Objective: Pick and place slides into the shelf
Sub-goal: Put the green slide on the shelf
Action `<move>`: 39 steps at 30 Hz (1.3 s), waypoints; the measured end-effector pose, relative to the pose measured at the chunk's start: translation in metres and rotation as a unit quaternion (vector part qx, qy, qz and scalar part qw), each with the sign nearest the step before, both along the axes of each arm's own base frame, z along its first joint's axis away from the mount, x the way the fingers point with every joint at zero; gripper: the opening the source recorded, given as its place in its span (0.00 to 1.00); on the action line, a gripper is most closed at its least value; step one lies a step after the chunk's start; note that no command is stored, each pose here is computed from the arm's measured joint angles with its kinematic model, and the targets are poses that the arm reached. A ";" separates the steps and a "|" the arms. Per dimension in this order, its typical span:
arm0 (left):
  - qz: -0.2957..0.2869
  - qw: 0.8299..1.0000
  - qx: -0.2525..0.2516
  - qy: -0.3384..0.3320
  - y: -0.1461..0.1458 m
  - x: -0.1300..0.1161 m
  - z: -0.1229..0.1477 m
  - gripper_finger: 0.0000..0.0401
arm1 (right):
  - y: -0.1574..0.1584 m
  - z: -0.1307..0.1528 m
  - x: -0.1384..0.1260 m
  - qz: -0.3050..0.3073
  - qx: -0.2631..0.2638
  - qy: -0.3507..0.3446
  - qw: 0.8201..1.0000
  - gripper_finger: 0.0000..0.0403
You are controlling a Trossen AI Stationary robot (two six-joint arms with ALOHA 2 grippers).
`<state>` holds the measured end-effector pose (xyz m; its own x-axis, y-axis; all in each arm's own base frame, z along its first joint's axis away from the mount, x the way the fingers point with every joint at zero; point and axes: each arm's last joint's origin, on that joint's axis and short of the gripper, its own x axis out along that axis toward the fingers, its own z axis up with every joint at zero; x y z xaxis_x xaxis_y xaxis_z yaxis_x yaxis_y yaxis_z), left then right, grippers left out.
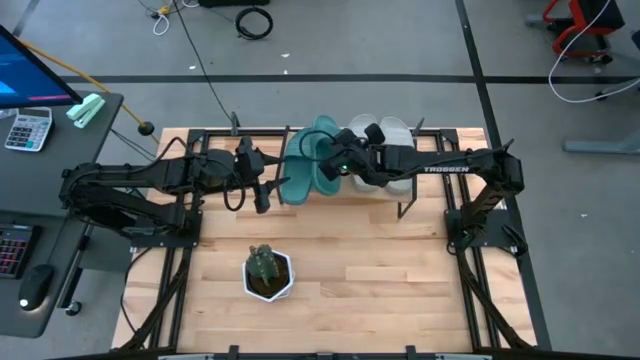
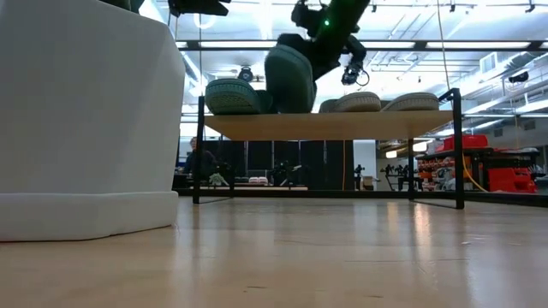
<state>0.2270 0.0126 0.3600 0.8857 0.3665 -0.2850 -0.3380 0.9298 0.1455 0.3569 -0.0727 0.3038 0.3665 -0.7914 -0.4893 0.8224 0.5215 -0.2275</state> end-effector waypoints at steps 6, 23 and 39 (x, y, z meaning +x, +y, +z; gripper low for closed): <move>0.000 1.000 0.000 0.010 0.000 -0.001 -0.002 0.58 | 0.000 -0.006 -0.004 -0.003 0.001 0.023 1.000 0.02; 0.000 1.000 0.000 0.011 0.000 -0.001 -0.002 0.58 | 0.005 -0.009 -0.012 -0.001 -0.043 0.121 0.992 0.02; 0.009 1.000 0.002 0.010 0.001 -0.001 -0.002 0.58 | 0.005 -0.009 -0.012 0.011 -0.063 0.155 0.986 0.02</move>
<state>0.2263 0.0132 0.3581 0.8728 0.3841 -0.3012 -0.3521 0.9228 0.1567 0.3445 -0.0674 0.2950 0.2329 -0.8463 -0.4790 0.6911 0.4906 -0.5307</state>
